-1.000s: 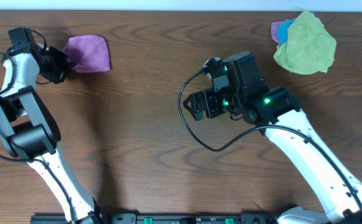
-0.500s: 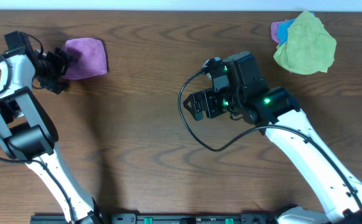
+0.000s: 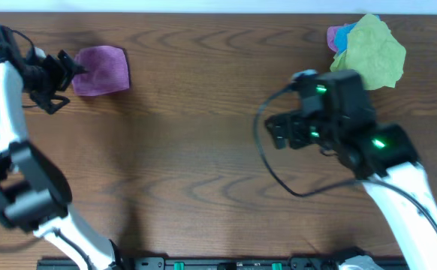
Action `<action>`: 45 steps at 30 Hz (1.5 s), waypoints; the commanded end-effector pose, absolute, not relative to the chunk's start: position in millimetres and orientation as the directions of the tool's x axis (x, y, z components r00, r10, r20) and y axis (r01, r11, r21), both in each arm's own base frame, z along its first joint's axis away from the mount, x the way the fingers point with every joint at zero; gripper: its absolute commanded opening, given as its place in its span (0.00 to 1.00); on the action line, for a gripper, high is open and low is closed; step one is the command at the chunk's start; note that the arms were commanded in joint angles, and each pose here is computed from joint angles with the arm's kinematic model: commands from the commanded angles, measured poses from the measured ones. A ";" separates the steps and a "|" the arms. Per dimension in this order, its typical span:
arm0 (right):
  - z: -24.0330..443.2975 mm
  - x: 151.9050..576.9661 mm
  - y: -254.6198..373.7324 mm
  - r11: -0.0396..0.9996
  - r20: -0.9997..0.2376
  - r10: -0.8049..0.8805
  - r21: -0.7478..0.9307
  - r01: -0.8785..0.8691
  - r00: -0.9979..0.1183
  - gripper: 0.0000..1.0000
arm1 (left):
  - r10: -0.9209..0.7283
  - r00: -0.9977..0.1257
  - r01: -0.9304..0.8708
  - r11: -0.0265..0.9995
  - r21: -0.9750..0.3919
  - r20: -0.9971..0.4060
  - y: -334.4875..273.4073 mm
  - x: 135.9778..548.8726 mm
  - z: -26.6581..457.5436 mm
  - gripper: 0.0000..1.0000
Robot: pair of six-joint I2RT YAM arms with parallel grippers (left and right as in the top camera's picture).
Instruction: Fold the cloth
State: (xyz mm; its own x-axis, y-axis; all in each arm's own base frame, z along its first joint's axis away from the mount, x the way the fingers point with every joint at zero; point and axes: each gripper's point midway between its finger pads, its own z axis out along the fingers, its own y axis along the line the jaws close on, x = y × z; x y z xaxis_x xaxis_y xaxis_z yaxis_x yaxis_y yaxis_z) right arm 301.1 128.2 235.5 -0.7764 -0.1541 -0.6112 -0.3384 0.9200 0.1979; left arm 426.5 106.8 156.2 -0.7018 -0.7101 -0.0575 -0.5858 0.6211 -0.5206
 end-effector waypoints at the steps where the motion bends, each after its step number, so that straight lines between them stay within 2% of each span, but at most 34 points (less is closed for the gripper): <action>1: 250.9 282.4 104.0 0.929 -0.670 -0.136 0.169 -0.328 -0.730 0.94 | -0.643 -0.749 -0.492 0.703 -0.514 -0.163 103.1 404.1 201.9 0.95; 10: 241.5 202.1 69.8 0.938 -0.783 0.037 0.242 -0.249 -0.620 0.99 | -0.555 -0.769 -0.365 0.788 -0.495 -0.316 60.5 312.6 281.7 0.95; 16: 249.6 183.5 66.3 0.936 -0.829 0.063 0.243 -0.256 -0.556 0.99 | -0.531 -0.753 -0.328 0.815 -0.478 -0.389 27.2 238.8 268.5 0.95; 23: 249.6 183.3 66.5 0.935 -0.829 0.063 0.243 -0.257 -0.556 0.99 | -0.512 -0.710 -0.266 0.831 -0.489 -0.484 -5.3 179.5 250.0 0.95; 29: 249.6 183.3 66.5 0.935 -0.829 0.063 0.243 -0.257 -0.556 0.99 | -0.494 -0.667 -0.176 0.831 -0.527 -0.557 -20.6 174.2 261.8 0.95; 35: 249.5 183.3 66.5 0.935 -0.829 0.063 0.243 -0.257 -0.556 0.99 | -0.543 -0.684 -0.151 0.758 -0.634 -0.487 -43.6 177.7 271.1 0.95; 40: 249.6 183.3 66.5 0.935 -0.829 0.063 0.243 -0.257 -0.556 0.99 | -0.489 -0.732 -0.097 0.763 -0.639 -0.474 -59.6 172.2 269.8 0.95; 45: 249.6 183.3 66.5 0.935 -0.829 0.063 0.243 -0.257 -0.556 0.99 | -0.495 -0.725 -0.134 0.785 -0.605 -0.480 -51.8 172.0 264.5 0.95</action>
